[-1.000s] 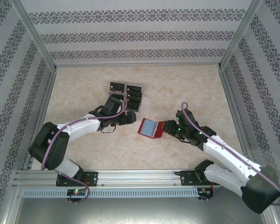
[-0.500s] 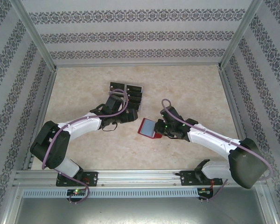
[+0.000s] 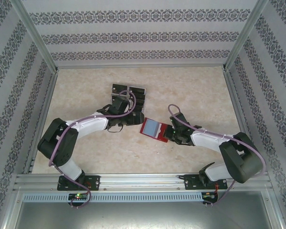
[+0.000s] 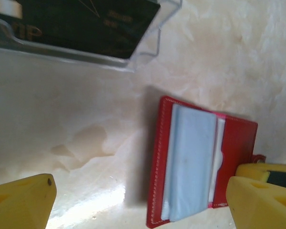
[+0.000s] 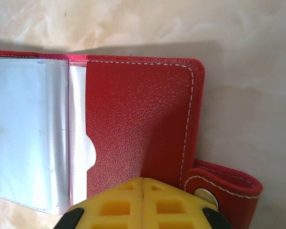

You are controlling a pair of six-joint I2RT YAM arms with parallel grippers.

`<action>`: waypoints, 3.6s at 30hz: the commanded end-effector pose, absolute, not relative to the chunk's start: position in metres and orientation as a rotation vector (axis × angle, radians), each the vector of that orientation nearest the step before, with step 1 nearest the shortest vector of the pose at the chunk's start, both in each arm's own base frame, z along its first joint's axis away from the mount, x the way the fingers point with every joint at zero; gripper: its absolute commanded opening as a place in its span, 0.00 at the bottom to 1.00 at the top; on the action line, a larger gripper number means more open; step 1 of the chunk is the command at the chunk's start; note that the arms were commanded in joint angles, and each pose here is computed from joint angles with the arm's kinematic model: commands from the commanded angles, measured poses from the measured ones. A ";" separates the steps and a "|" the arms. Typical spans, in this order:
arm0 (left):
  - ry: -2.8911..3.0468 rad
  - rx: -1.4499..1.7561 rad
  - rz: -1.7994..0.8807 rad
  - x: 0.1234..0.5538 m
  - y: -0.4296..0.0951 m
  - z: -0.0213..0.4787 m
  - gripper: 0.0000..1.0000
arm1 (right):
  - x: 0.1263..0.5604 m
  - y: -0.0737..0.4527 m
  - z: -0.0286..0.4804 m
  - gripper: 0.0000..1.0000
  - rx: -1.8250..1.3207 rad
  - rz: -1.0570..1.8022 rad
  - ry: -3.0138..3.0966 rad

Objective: Put the credit cards into the card holder

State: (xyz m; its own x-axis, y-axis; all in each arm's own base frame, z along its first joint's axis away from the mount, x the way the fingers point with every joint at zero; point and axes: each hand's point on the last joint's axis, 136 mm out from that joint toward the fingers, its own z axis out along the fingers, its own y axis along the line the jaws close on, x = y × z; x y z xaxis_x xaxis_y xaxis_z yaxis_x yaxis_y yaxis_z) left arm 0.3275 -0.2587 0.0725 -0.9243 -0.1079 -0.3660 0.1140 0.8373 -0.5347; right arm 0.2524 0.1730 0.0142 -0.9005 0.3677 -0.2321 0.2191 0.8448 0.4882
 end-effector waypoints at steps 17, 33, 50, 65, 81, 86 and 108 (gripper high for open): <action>2.642 0.081 -1.007 0.333 -0.303 0.053 0.78 | 0.221 0.139 -0.035 0.06 0.509 0.477 2.867; 2.545 0.063 -1.158 0.334 -0.315 0.068 0.47 | 0.219 0.135 -0.039 0.05 0.509 0.460 2.875; 2.475 0.054 -1.154 0.334 -0.309 0.083 0.34 | 0.219 0.131 -0.041 0.05 0.509 0.443 2.883; 2.466 0.059 -1.176 0.334 -0.312 0.084 0.16 | 0.219 0.131 -0.041 0.05 0.505 0.445 2.882; 2.487 0.054 -1.065 0.331 -0.297 0.082 0.00 | 0.229 0.159 -0.015 0.23 0.375 0.633 2.871; 2.489 0.037 -0.919 0.323 -0.271 0.093 0.00 | 0.242 0.187 0.029 0.39 0.252 0.749 2.806; 2.576 0.257 -0.648 0.276 -0.299 0.088 0.00 | 0.246 0.192 0.057 0.48 0.212 0.784 2.734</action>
State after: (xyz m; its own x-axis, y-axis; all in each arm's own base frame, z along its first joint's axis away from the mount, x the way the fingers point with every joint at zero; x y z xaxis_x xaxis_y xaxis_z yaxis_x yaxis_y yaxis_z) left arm 0.2781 -0.2901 0.0905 -0.8792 0.0202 -0.4761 0.2587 0.8593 -0.4412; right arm 0.2510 0.1969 0.0679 -0.9431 0.2291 -0.2409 0.0568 0.8251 0.5622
